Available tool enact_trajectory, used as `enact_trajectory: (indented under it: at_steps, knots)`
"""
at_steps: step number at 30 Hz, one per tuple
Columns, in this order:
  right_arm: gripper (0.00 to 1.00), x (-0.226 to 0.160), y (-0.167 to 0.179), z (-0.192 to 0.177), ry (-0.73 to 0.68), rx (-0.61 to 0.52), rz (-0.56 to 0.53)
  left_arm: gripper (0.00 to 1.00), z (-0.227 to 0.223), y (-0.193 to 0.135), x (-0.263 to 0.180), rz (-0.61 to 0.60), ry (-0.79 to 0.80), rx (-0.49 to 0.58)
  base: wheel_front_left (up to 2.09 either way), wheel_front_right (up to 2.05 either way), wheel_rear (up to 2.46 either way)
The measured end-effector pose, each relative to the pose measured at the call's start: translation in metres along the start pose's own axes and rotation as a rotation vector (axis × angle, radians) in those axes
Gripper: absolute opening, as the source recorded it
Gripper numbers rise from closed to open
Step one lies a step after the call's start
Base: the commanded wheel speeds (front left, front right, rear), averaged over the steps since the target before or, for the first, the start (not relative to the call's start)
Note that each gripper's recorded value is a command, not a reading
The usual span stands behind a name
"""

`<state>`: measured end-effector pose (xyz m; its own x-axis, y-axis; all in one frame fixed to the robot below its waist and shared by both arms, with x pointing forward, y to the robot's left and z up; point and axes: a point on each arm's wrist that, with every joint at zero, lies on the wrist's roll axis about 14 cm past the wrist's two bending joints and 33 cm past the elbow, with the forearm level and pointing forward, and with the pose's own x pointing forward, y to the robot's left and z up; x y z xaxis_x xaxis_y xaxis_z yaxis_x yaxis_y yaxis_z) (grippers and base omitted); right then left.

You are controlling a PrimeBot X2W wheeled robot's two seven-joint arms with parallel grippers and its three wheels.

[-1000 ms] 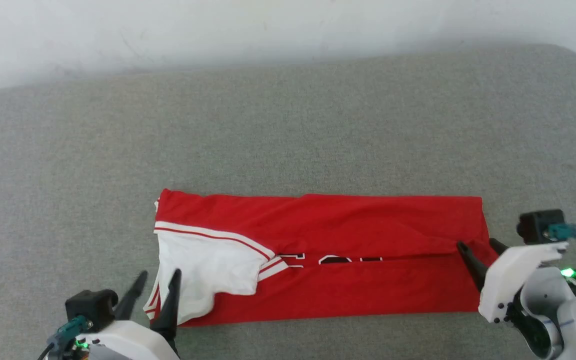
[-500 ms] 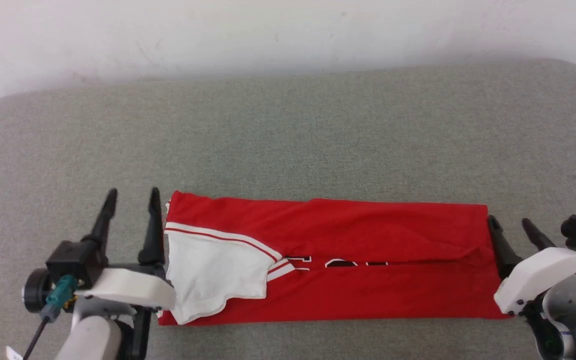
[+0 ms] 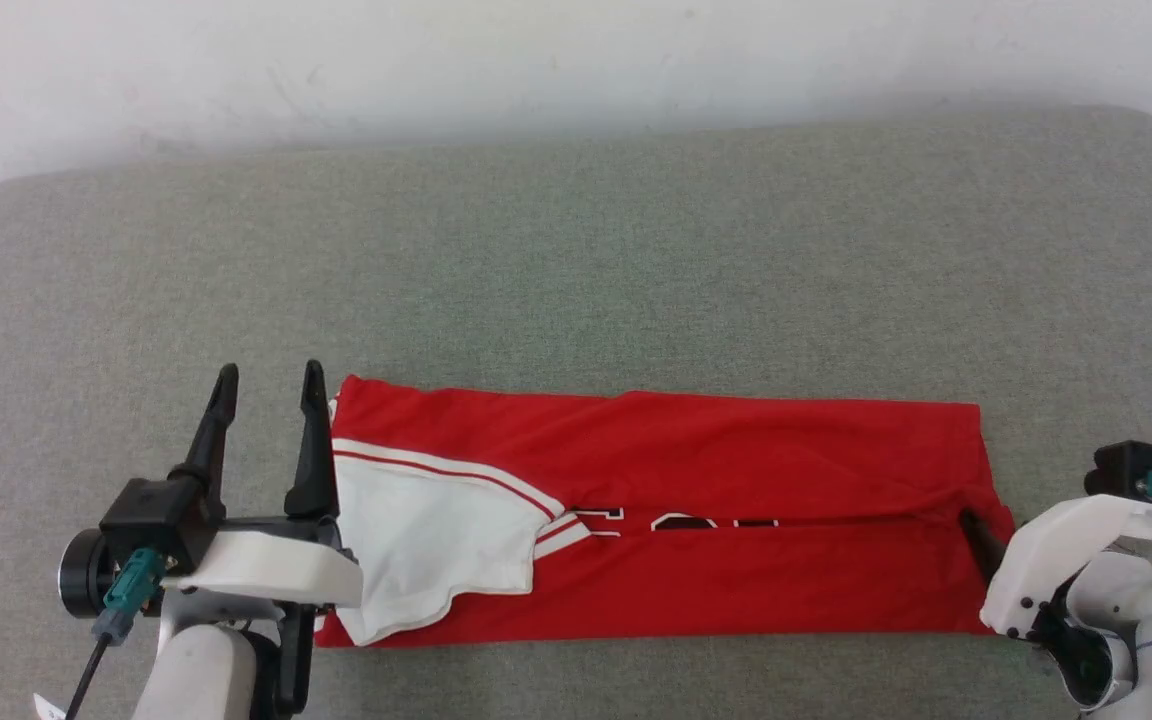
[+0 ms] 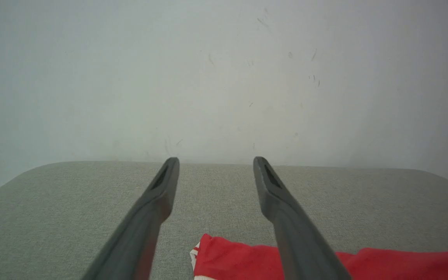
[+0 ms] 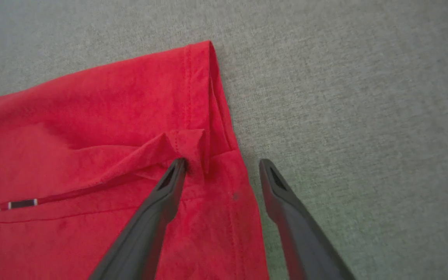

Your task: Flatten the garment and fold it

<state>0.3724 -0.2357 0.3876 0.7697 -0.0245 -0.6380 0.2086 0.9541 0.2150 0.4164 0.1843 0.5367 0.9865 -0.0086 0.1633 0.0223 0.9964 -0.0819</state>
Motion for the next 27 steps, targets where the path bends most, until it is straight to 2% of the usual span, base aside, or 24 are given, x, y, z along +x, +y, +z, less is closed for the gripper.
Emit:
enact_trajectory:
  at_steps: [7, 8, 9, 10, 11, 12, 16, 20, 27]
  knots:
    - [1.0, 0.01, 0.001, -0.017, 0.147, -0.003, -0.007, 1.0, -0.01, 0.004, -0.002, 0.003, 0.026, 0.004, 0.0, 0.0, 0.0]
    - [0.97, 0.011, 0.002, -0.019, 0.166, -0.001, -0.003, 1.0, -0.011, 0.005, -0.003, 0.005, 0.029, 0.003, 0.0, 0.0, 0.0]
    - [0.71, 0.011, 0.003, -0.019, 0.176, -0.004, 0.0, 1.0, -0.012, 0.005, -0.003, 0.005, 0.031, 0.0, 0.0, 0.0, 0.0]
    - [0.38, 0.011, 0.004, -0.019, 0.18, -0.008, 0.002, 1.0, -0.012, 0.005, -0.003, 0.007, 0.031, 0.001, 0.0, 0.0, 0.0]
    - [0.22, 0.012, 0.005, -0.018, 0.179, -0.013, 0.005, 1.0, -0.012, 0.005, -0.003, 0.007, 0.031, -0.002, 0.0, 0.0, 0.0]
    - [0.0, 0.012, 0.007, -0.018, 0.178, -0.017, 0.008, 1.0, -0.012, 0.005, -0.003, 0.009, 0.031, -0.002, 0.0, 0.0, 0.0]
    - [0.0, 0.011, 0.012, -0.016, 0.17, -0.027, 0.017, 1.0, -0.014, 0.004, -0.004, 0.003, 0.035, -0.002, 0.0, 0.0, 0.0]
    - [0.0, 0.01, 0.003, -0.008, 0.134, -0.045, -0.023, 1.0, -0.015, 0.004, -0.004, 0.002, 0.036, -0.005, 0.0, 0.0, 0.0]
    - [0.0, -0.002, -0.052, 0.02, 0.01, -0.064, -0.204, 1.0, -0.015, 0.008, -0.003, 0.01, 0.036, 0.001, 0.0, 0.0, 0.0]
